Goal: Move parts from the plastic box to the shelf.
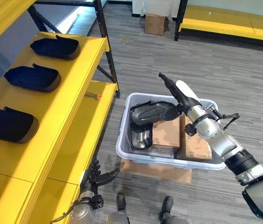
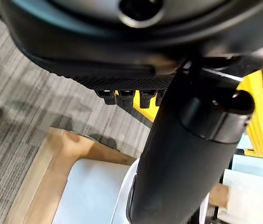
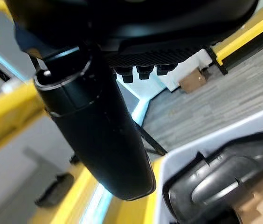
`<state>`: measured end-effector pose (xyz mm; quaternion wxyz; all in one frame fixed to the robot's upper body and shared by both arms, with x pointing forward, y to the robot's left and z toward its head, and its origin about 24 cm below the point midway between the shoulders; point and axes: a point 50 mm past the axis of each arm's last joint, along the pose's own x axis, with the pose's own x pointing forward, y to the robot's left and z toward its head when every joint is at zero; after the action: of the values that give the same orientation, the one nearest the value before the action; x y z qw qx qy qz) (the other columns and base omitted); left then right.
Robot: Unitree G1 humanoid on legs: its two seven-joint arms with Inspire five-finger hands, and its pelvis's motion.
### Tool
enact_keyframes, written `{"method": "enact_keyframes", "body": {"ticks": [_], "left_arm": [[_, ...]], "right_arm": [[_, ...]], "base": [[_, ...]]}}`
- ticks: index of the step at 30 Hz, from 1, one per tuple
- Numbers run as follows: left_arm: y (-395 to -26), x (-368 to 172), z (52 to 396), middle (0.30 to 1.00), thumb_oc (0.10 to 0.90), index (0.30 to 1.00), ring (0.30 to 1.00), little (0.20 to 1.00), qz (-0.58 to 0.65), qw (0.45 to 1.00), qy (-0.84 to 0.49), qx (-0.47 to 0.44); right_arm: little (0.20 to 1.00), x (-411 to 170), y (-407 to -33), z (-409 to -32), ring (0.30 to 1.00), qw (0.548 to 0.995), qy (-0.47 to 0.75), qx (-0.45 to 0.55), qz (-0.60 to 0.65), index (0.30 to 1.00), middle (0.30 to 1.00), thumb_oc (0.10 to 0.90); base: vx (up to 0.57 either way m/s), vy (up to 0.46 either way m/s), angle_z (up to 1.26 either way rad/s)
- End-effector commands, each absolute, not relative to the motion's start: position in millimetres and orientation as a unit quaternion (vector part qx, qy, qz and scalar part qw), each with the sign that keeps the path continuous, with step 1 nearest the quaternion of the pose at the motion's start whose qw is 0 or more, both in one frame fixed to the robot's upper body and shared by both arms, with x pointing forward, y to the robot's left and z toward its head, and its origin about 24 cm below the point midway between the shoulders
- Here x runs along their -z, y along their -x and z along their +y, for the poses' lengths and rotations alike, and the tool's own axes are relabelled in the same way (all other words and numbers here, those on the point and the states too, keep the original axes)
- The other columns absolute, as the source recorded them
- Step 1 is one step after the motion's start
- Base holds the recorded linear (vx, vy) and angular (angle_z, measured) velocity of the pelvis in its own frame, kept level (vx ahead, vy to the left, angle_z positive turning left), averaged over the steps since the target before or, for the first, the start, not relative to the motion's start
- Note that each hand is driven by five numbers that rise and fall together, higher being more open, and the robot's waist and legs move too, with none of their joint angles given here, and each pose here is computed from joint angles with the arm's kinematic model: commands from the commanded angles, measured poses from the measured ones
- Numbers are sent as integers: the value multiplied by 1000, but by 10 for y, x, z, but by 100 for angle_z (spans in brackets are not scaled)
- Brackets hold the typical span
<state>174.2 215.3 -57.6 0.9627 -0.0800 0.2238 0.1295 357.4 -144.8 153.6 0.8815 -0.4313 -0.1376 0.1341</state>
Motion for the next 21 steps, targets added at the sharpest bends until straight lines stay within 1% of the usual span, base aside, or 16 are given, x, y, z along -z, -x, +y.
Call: {"method": "enact_keyframes", "body": {"ticks": [1, 11, 21], "left_arm": [[-2025, 196, 2263, 1000, 900, 1000, 1000, 1000, 121, 985, 63, -105], [-2099, 151, 2276, 1000, 900, 1000, 1000, 1000, 112, 987, 57, -103], [-2186, 94, 2229, 1000, 900, 1000, 1000, 1000, 95, 987, 68, -106]], "right_arm": [[1000, -2391, -3727, -1200, 1000, 840, 459, -108, -270, 1000, 1000, 900], [1000, -2368, -3844, -1114, 1000, 827, 492, -111, -247, 1000, 1000, 900], [1000, -2308, -3927, -935, 1000, 834, 487, -119, -233, 1000, 1000, 900]], "base": [[-36, -4, 2], [-41, -4, 2], [-24, 3, 1]]}}
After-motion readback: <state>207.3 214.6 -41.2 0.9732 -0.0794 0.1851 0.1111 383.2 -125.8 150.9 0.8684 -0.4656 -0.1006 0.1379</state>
